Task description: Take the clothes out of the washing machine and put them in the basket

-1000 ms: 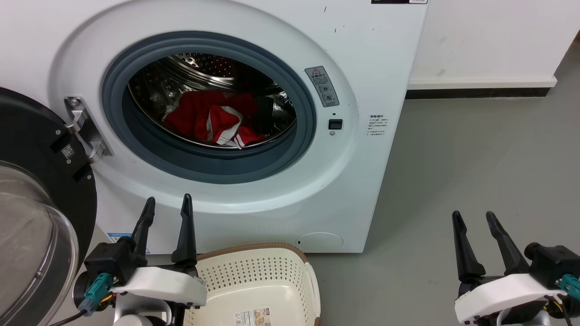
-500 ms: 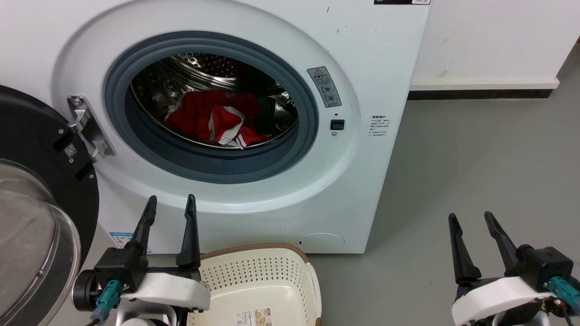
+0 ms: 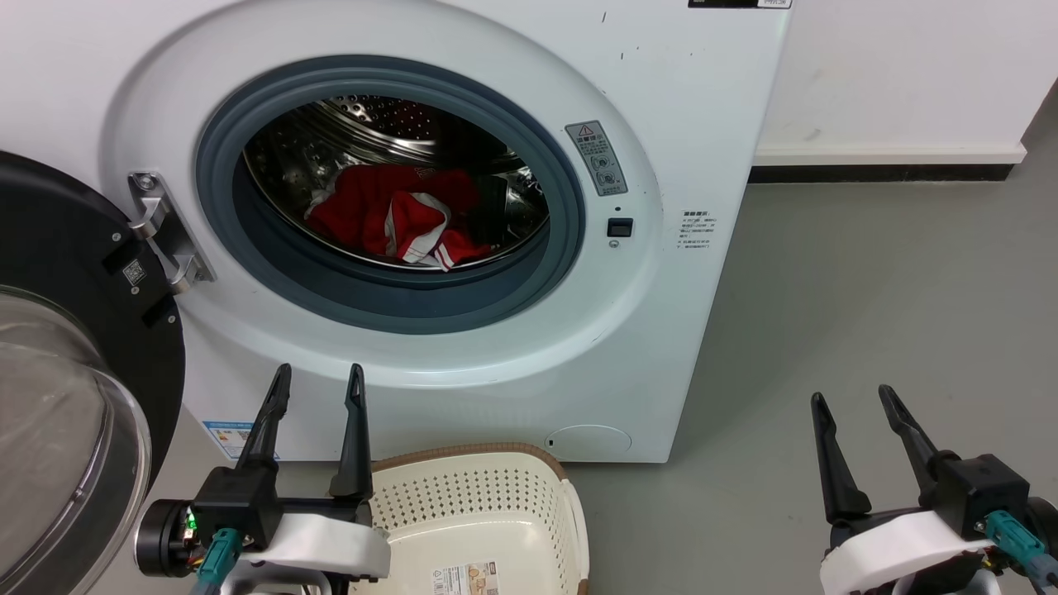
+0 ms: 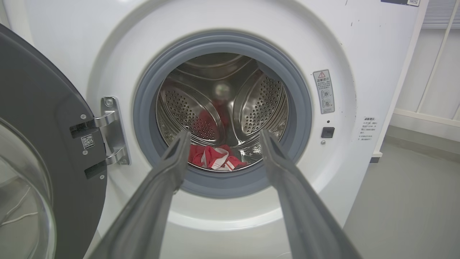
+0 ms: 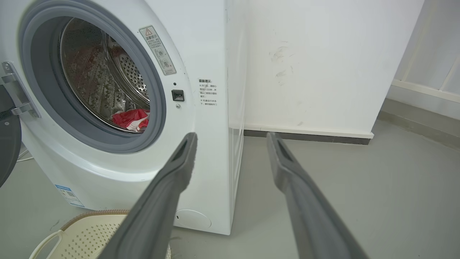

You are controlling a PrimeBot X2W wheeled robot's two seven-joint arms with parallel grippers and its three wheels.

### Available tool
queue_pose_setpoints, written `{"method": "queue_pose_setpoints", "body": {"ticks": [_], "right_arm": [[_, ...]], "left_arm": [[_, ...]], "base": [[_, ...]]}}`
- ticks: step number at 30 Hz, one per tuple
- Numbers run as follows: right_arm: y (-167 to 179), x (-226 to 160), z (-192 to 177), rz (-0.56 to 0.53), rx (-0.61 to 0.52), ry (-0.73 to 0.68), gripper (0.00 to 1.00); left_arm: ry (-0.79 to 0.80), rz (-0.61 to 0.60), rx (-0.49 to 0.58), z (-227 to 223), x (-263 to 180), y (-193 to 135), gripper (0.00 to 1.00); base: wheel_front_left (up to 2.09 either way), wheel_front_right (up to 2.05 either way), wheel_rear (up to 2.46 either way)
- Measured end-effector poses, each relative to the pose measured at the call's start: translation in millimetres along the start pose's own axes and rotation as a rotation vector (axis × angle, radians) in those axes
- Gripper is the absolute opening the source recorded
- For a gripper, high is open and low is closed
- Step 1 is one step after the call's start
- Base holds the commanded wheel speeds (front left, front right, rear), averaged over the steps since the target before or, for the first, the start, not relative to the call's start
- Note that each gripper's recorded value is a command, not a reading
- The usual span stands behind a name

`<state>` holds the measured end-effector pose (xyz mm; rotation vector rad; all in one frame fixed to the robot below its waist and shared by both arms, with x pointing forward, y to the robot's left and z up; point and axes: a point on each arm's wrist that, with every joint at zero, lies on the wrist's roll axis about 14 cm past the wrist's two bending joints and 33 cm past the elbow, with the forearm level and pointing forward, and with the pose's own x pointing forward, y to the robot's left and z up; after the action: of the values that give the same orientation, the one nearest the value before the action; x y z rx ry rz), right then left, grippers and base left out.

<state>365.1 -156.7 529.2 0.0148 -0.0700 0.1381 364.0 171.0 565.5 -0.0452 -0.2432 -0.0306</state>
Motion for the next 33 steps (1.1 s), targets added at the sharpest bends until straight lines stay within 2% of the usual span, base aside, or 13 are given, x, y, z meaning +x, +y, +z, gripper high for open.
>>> {"method": "queue_pose_setpoints", "body": {"ticks": [17,33], "right_arm": [[3.4,0.2,0.8,0.016,-0.067,-0.012,1.0],[1.9,-0.8,-3.8,0.008,-0.021,-0.002,1.0]], "left_arm": [[-0.025,-0.004,0.083,2.1,-2.9,1.2,1.0],[-0.005,0.005,0.062,-4.3,-5.1,5.0,1.0]], "base": [[0.0,0.0,0.0],[0.0,0.0,0.0]]}}
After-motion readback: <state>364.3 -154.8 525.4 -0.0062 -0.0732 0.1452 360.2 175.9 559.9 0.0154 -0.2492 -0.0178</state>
